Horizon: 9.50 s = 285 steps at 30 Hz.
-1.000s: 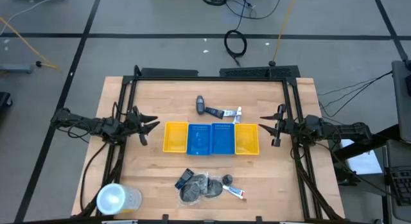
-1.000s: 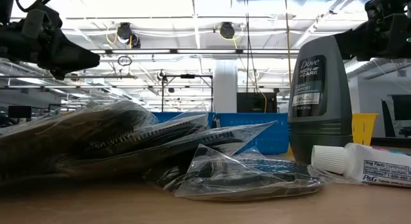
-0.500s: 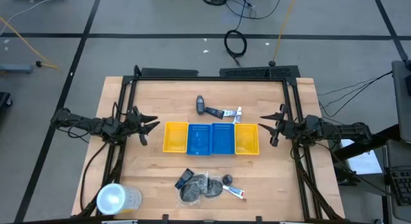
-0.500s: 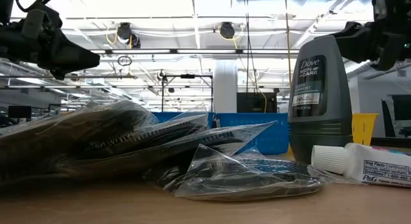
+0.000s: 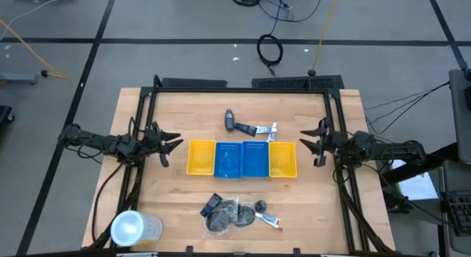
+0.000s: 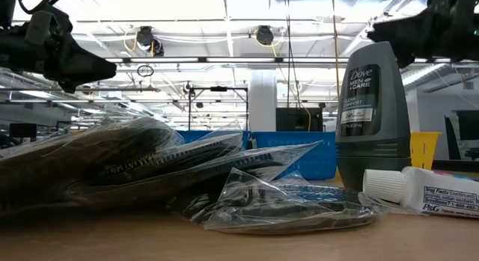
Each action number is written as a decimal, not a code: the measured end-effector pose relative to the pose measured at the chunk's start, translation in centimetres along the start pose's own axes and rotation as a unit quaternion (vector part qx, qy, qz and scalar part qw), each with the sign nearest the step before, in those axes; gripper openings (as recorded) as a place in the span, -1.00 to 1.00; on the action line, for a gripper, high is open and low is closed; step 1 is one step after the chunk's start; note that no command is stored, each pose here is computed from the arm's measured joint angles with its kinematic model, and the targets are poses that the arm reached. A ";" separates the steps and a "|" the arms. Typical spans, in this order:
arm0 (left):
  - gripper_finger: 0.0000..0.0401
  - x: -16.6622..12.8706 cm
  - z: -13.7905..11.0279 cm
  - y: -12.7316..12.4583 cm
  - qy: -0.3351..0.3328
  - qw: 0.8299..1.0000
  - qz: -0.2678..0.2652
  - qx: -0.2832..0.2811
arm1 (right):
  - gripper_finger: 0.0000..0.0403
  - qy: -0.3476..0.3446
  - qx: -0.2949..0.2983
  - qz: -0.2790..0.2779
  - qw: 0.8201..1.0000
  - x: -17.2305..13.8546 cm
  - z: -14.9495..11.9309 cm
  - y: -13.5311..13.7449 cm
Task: Pick & Place Travel size toiletries
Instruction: Put the black deodorant into the left yellow basket
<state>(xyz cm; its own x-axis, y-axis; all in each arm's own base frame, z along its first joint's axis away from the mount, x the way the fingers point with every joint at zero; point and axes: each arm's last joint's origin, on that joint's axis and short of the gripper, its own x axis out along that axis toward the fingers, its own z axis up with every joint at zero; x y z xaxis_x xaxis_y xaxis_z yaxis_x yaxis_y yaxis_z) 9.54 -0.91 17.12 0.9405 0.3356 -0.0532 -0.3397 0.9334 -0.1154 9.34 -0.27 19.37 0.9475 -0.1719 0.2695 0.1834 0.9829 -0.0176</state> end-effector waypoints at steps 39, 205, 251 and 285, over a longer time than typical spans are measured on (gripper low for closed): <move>-0.40 -0.1 1.3 -0.1 -0.059 0.996 0.000 -0.061 | -0.18 0.325 0.066 0.293 0.897 10.6 -3.7 13.2; 0.40 21.7 2.2 -11.6 0.083 0.993 -0.068 0.054 | -0.17 0.205 0.016 0.149 0.967 23.5 0.2 5.7; -0.10 15.3 3.0 -8.1 0.337 0.936 0.096 0.037 | -0.13 0.247 -0.041 0.105 0.962 23.1 -0.6 5.3; 0.08 13.0 1.4 -7.4 0.450 0.858 0.191 -0.159 | -0.14 0.265 -0.040 0.108 0.957 22.9 -0.9 5.3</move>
<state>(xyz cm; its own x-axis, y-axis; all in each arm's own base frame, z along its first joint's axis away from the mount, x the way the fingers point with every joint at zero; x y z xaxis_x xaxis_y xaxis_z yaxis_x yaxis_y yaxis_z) 24.32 -3.28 18.68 0.4181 0.2419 -0.8756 -0.7416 0.6476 -0.1752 32.29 0.96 24.60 0.9614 0.0053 -0.2752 -0.0333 0.9947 -0.0972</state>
